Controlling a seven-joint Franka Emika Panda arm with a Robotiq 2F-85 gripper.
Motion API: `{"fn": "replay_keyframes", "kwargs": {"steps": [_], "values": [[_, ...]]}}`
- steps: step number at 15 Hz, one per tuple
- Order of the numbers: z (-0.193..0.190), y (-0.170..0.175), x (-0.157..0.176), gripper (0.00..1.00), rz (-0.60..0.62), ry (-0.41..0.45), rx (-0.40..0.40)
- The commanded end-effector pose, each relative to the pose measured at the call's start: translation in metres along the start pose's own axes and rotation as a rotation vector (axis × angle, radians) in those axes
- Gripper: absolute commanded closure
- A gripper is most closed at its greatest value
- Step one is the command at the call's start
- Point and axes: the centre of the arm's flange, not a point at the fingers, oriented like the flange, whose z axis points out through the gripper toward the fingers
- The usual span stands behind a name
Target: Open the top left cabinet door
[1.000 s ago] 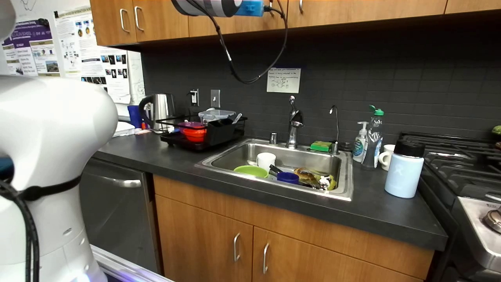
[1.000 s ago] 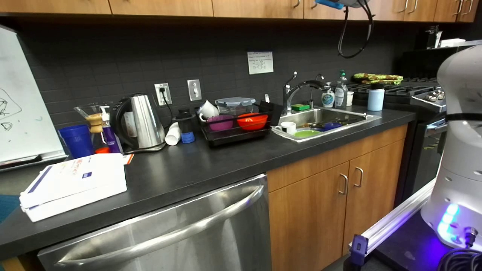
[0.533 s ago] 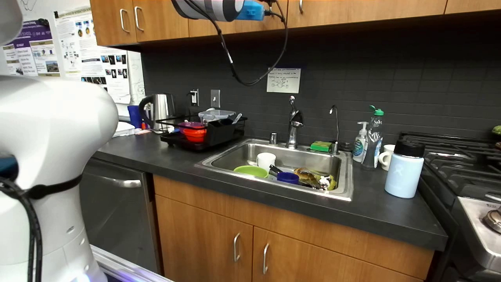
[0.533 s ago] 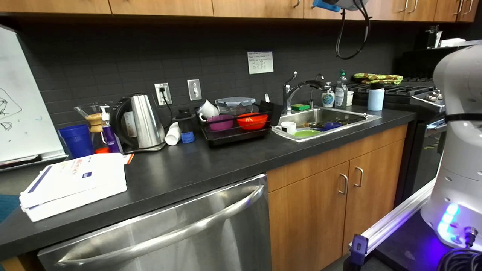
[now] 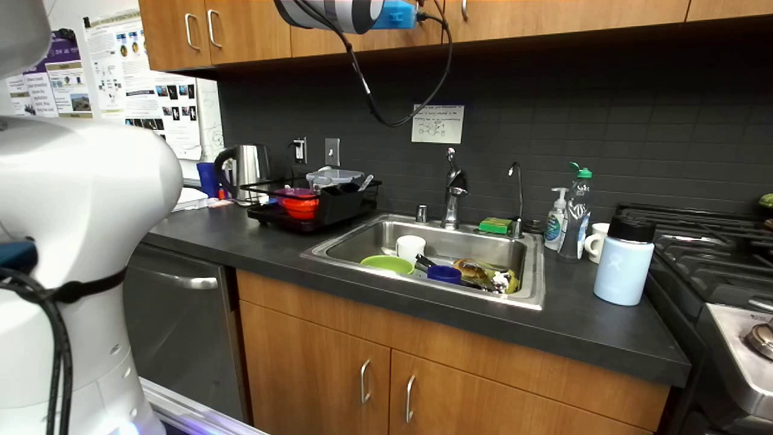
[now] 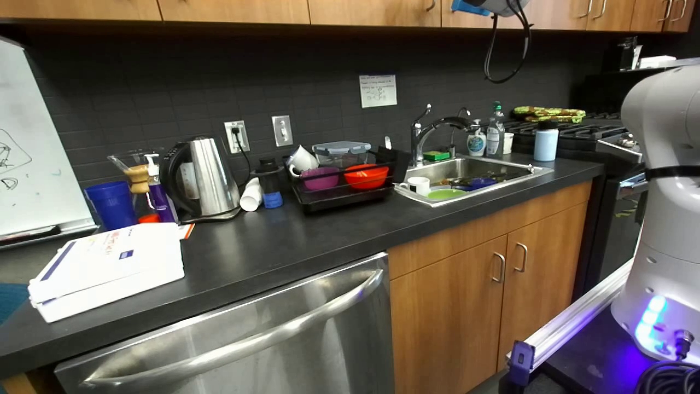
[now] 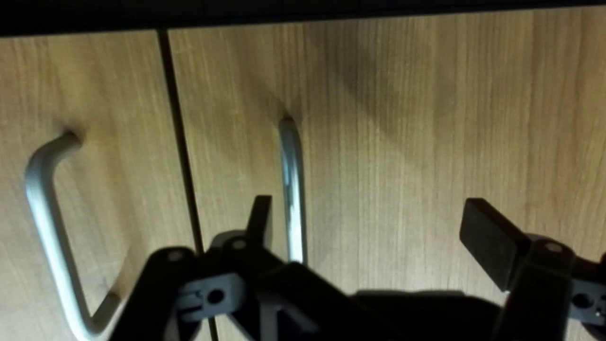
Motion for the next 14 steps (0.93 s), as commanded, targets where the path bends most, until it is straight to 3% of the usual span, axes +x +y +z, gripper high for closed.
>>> {"fn": "replay_keyframes", "kwargs": {"steps": [1, 8, 10, 14], "values": [[0.014, 0.009, 0.006, 0.00, -0.056, 0.027, 0.001], [0.026, 0.025, 0.012, 0.00, -0.085, 0.063, -0.024], [0.026, 0.033, 0.019, 0.27, -0.078, 0.082, -0.037], [0.022, 0.046, 0.027, 0.55, -0.068, 0.099, -0.060]]}}
